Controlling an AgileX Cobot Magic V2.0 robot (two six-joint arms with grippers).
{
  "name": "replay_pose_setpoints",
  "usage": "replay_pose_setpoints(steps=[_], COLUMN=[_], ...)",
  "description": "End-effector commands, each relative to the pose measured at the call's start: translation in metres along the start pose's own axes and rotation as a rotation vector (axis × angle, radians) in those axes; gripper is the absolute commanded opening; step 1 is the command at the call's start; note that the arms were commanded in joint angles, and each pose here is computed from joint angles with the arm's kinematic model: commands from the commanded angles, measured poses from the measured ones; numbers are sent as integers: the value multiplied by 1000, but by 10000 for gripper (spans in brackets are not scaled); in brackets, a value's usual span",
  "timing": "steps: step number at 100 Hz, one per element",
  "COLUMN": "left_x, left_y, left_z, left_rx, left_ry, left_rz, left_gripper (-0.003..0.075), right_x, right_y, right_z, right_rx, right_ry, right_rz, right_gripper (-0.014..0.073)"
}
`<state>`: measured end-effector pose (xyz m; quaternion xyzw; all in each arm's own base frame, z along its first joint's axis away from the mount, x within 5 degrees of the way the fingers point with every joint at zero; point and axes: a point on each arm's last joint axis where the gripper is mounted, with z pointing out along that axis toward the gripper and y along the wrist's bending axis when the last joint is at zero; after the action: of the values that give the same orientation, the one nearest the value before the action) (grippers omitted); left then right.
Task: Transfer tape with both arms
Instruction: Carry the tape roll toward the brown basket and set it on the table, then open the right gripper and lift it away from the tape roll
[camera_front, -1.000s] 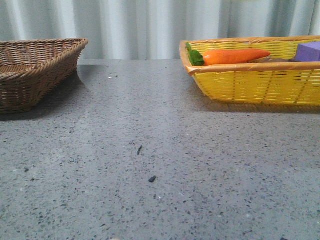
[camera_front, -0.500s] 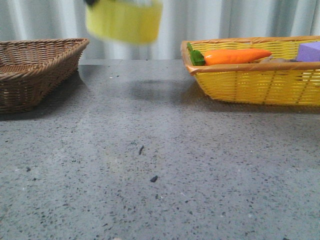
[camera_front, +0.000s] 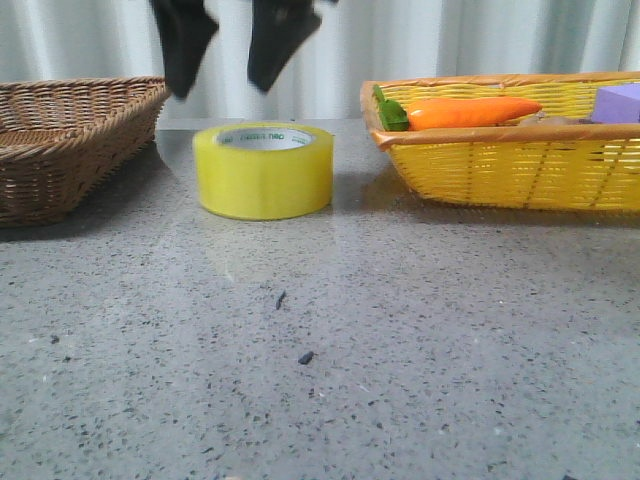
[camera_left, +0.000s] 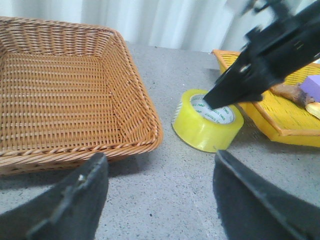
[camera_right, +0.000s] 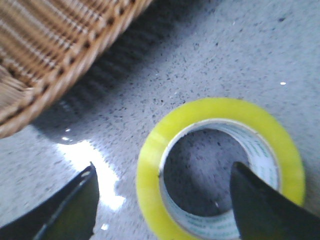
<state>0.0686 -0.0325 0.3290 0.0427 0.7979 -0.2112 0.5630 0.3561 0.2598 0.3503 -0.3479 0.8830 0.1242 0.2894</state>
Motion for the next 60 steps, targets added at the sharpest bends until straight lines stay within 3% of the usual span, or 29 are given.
replay_pose_setpoints(steps=[1,12,21,39,60], left_x=[-17,-25,-37,-69,-105], left_y=[-5,-10,-15,-29,-48], left_z=[1,10,21,49,105], left_rx=[34,80,116,178,241], left_ry=[-85,-69,-49,26,130], left_rz=[-2,1,20,108,128], left_gripper=[419,419,419,419,419], right_x=[-11,4,24,92,201], right_y=[9,18,30,48,52], right_z=[-91,-157,-208,-284,-314], right_rx=[9,4,-1,1,87], right_ry=[-182,-221,-298,-523,-792], right_rz=[9,16,-5,-26,-23], right_gripper=[328,97,4,-12,-44])
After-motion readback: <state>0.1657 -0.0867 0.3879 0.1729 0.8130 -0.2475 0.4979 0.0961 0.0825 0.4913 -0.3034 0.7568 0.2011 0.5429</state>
